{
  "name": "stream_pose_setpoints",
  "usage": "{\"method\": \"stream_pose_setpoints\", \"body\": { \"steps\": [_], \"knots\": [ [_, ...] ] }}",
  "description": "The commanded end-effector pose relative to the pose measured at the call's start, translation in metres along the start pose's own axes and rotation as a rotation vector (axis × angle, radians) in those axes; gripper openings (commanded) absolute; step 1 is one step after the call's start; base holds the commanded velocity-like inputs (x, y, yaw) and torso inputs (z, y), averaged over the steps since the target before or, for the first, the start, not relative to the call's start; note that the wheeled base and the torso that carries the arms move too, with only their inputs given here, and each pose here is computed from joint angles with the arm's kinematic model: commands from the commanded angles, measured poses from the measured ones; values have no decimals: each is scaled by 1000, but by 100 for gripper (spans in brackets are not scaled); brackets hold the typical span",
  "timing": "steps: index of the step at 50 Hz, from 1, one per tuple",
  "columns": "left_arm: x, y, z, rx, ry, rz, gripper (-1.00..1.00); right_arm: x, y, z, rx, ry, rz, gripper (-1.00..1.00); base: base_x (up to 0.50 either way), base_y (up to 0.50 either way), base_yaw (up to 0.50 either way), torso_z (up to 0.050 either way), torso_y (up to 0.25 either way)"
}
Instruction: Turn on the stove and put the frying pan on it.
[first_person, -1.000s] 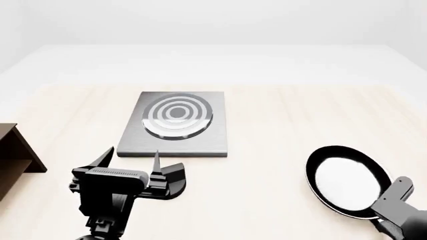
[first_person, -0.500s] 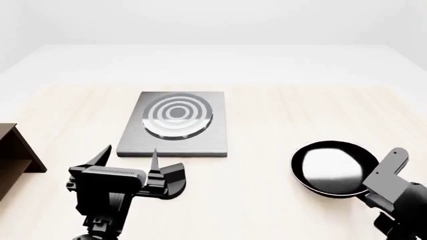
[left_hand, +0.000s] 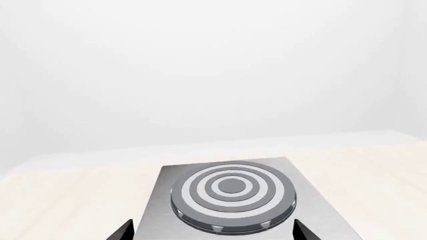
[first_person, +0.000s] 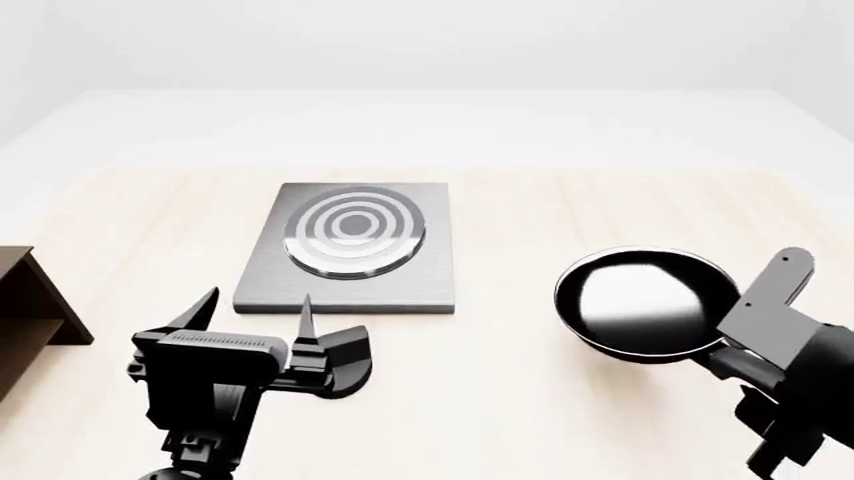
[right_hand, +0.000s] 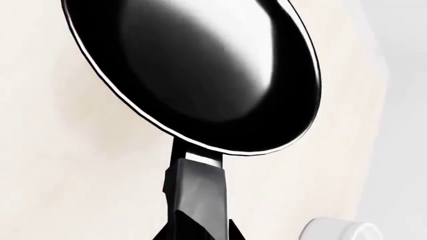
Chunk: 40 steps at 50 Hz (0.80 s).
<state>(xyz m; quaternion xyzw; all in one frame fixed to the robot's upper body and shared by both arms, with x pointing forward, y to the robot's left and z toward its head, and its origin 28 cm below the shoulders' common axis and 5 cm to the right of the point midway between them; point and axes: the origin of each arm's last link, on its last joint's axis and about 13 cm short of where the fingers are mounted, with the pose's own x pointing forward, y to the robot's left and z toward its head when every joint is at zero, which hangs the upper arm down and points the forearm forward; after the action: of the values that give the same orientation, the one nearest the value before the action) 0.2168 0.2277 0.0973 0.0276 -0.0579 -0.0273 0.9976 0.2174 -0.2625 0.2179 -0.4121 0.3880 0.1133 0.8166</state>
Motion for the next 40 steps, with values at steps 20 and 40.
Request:
{"method": "stream_pose_setpoints", "body": {
  "steps": [20,40],
  "knots": [
    [-1,0,-2,-2,4,0,100,-19,-32,36,86,-291,-246,-100,0,0,0,0,2],
    [-1,1,-3,-1,8,2,100,-7,-36,70,92,-424,-255,-100,0,0,0,0,2]
  ]
}}
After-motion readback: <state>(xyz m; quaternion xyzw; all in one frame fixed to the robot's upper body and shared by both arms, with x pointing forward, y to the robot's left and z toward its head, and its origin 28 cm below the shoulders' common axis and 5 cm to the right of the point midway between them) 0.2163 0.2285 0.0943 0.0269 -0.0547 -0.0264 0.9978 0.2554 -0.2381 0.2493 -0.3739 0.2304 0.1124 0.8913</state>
